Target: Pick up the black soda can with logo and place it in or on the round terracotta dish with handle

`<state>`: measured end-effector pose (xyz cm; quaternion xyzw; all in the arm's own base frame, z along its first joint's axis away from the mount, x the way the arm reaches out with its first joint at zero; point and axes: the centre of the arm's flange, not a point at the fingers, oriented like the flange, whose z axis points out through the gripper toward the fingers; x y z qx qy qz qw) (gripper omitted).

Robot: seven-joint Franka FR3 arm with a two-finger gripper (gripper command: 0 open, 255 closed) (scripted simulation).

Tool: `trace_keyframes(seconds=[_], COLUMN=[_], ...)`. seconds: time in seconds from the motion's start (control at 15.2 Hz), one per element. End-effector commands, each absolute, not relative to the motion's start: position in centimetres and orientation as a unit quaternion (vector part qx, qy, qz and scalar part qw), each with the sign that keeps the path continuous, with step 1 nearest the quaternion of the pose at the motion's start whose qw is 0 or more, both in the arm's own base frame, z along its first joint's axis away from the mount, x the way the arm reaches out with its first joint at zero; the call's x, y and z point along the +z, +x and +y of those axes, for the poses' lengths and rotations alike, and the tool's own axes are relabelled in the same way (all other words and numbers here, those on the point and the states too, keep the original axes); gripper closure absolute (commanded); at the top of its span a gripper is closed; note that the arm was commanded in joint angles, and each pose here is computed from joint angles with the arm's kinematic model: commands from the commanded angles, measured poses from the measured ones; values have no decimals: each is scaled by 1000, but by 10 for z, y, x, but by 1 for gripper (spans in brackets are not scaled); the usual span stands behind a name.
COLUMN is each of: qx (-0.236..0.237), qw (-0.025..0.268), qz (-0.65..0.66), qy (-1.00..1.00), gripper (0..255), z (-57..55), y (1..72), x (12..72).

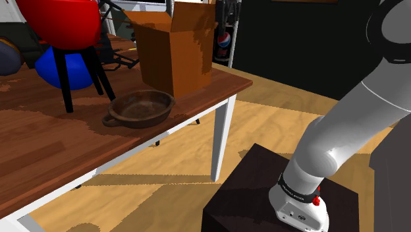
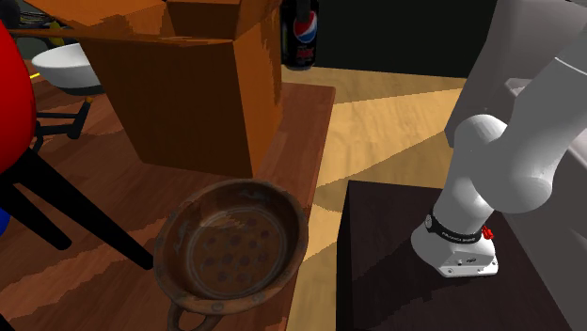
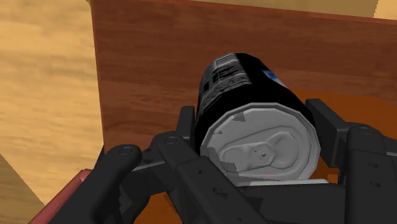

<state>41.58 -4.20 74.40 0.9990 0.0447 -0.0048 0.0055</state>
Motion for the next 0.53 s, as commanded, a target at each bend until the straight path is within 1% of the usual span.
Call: trace_keyframes(seconds=[0.0, 0.46], qx=[-5, -5], qw=[5, 5], qz=[44, 44], qy=[999, 999], gripper=[255, 255], z=[-16, 75], y=[418, 427], x=[747, 755])
